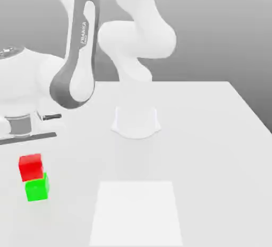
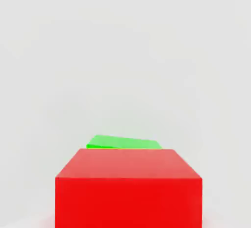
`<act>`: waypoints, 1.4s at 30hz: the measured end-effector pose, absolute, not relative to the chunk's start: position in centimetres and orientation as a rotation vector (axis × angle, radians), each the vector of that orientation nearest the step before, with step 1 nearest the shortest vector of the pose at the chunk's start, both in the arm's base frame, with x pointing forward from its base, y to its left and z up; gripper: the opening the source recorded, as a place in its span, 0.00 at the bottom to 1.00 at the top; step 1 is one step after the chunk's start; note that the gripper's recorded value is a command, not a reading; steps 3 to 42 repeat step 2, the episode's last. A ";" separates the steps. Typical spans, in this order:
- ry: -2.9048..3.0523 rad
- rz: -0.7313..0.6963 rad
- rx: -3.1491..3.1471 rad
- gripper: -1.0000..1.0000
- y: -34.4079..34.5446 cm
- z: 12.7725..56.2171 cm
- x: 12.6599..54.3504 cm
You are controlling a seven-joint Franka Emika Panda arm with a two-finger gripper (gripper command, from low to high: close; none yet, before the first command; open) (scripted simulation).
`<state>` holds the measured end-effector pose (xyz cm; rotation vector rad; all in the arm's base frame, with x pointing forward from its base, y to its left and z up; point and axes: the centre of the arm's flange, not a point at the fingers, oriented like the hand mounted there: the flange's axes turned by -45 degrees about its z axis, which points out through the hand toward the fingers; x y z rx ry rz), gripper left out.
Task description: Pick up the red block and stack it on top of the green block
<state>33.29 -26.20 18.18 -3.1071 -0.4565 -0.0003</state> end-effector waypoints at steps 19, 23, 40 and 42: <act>-0.457 0.000 -3.107 1.00 -26.2 18.2 33.3; -0.457 0.000 -3.107 1.00 -26.2 18.2 33.3; -0.457 0.000 -3.107 1.00 -26.2 18.2 33.3; -0.457 0.000 -3.107 1.00 -26.2 18.2 33.3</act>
